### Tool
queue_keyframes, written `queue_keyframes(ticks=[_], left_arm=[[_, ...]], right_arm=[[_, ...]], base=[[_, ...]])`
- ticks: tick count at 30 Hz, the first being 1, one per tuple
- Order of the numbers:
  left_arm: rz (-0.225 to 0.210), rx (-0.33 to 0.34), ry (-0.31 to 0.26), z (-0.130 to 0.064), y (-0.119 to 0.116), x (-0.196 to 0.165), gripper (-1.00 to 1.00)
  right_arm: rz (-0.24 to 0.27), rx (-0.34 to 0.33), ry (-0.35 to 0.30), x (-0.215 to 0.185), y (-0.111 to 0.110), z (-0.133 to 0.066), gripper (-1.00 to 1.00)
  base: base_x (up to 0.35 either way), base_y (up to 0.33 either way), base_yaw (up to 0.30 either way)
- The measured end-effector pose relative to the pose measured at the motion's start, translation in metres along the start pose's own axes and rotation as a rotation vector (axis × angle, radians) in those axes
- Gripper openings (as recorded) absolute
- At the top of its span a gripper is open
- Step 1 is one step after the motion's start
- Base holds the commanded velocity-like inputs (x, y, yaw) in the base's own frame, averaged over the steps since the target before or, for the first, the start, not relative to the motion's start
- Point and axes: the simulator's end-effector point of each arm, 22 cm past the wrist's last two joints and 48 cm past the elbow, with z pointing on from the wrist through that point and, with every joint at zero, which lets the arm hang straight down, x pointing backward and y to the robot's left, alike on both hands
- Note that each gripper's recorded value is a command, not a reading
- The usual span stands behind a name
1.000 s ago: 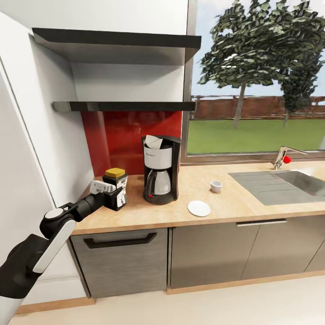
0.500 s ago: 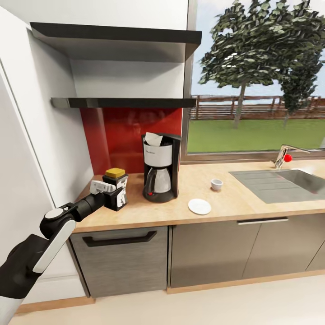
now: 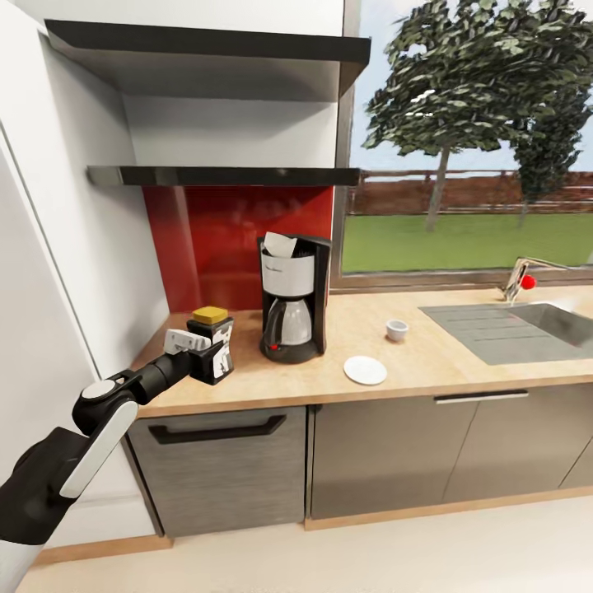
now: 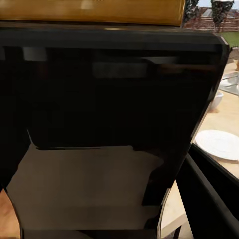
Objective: Set up a coffee station on the kitchen countertop: keep the coffee maker on the countertop, move the bottle of coffee from the kitchen shelf to the counter next to the coffee maker, place a paper coffee filter on top of the coffee maker, put the saucer next to the coffee maker with the coffee cup on the saucer, and place the electric kettle next to the coffee maker.
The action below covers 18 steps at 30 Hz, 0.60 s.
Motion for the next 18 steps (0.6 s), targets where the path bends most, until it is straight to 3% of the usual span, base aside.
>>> queue_keyframes(ticks=[18], left_arm=[[-0.006, 0.000, 0.012, 0.006, 0.003, 0.034, -1.00]], right_arm=[[-0.006, 0.000, 0.013, 0.022, 0.008, 0.020, 1.00]], base=[[0.000, 0.000, 0.000]])
